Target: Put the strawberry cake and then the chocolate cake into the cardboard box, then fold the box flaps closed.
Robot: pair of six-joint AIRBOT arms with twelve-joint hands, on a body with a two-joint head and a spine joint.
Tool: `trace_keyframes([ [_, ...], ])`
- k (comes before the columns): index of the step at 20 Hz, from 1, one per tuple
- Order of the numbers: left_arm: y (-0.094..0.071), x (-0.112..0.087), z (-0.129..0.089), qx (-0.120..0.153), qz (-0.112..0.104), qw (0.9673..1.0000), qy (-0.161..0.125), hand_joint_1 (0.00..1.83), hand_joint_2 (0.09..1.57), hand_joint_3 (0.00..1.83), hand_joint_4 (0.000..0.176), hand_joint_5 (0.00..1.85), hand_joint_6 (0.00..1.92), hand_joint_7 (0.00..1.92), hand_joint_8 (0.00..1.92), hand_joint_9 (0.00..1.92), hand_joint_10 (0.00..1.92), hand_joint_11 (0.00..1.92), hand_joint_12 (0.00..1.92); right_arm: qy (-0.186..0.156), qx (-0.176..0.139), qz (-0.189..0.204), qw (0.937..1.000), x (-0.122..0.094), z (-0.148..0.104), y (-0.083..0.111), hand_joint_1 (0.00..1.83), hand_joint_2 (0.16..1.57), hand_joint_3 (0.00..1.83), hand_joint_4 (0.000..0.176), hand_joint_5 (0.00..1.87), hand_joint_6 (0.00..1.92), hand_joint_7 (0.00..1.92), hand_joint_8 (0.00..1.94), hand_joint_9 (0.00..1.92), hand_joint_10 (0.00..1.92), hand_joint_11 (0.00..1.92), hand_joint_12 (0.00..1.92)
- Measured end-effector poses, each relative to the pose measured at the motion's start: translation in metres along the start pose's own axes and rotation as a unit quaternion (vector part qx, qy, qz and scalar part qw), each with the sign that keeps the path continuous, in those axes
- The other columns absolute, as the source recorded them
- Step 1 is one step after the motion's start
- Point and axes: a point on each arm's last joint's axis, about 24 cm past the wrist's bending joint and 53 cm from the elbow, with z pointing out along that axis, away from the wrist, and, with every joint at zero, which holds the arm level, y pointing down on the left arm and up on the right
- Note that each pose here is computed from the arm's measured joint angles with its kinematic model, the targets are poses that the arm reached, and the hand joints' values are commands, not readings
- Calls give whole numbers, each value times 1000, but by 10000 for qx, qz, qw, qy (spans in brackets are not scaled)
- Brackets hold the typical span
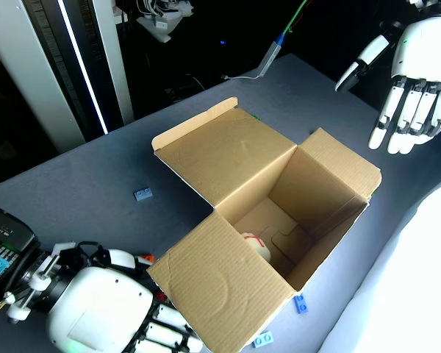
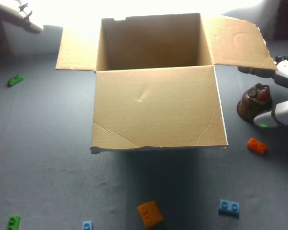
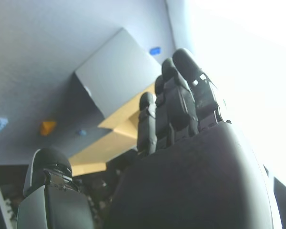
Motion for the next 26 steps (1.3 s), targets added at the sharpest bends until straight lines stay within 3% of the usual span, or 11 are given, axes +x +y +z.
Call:
trace_keyframes([
  [3, -6, 32, 4, 69, 84, 9992, 373, 288, 982, 6, 73, 185, 9, 240, 3, 352, 8, 0, 1237, 1, 16, 102, 9999, 4, 4, 0, 1026, 982, 0, 27, 64, 1, 90, 1, 122, 1, 0, 400],
  [4, -10, 40, 6, 139, 71, 9989, 436, 277, 970, 1, 85, 184, 6, 255, 6, 362, 10, 0, 1261, -12, 18, 104, 9999, 3, 4, -1, 1025, 988, 0, 27, 55, 1, 86, 0, 118, 0, 0, 371],
  [7, -28, 52, 10, 433, 181, 9978, 478, 278, 968, 0, 64, 218, 12, 242, 0, 353, 4, 0, 1239, -31, 35, 89, 9999, 2, 4, -4, 1035, 983, 0, 7, 85, 9, 104, 0, 134, 5, 0, 332],
  [12, -35, 63, 15, 603, 296, 9967, 462, 296, 987, 6, 75, 191, 0, 227, 0, 343, 1, 0, 1217, 1, 129, 164, 9998, 5, 3, -11, 1045, 986, 0, 20, 102, 6, 120, 1, 162, 6, 0, 478],
  [14, -35, 71, 17, 629, 309, 9962, 526, 313, 977, 0, 73, 218, 7, 239, 3, 352, 5, 0, 1221, -4, 123, 164, 9998, 5, 3, -10, 1075, 1035, 15, 0, 280, 54, 375, 56, 367, 66, 0, 796],
  [16, -34, 77, 19, 633, 312, 9958, 579, 298, 966, 0, 84, 197, 0, 236, 1, 352, 4, 0, 1227, -12, 115, 157, 9998, 4, 3, -10, 1138, 1064, 5, 0, 555, 71, 669, 38, 669, 163, 58, 1310],
  [17, -34, 78, 19, 653, 278, 9959, 565, 289, 972, 0, 81, 209, 5, 245, 4, 355, 5, 0, 1229, -35, 95, 157, 9998, 3, 3, -9, 1159, 1081, 7, 0, 705, 85, 805, 93, 649, 542, 182, 1485],
  [18, -35, 78, 20, 665, 239, 9961, 536, 287, 972, 0, 80, 219, 7, 250, 4, 358, 6, 0, 1244, -61, 77, 146, 9998, 2, 3, -8, 1181, 1175, 0, 0, 778, 923, 853, 1057, 577, 989, 246, 1718],
  [19, -36, 78, 22, 678, 215, 9962, 507, 278, 971, 0, 82, 224, 7, 260, 6, 370, 9, 0, 1269, -65, 82, 137, 9999, 2, 3, -9, 1179, 1212, 0, 0, 772, 1129, 814, 1345, 535, 1258, 263, 1823],
  [20, -38, 81, 24, 700, 211, 9960, 517, 263, 982, 4, 83, 214, 2, 259, 4, 368, 7, 0, 1273, -68, 84, 133, 9999, 2, 2, -10, 1307, 1202, 0, 0, 817, 1101, 858, 1284, 645, 1495, 312, 1781],
  [26, -52, 78, 29, 913, -8, 9951, 380, 266, 989, 1, 78, 225, 7, 270, 4, 372, 7, 0, 1256, -49, 85, 126, 9999, 2, 0, -9, 1332, 1209, 0, 0, 826, 1102, 832, 1293, 653, 1600, 273, 1840],
])
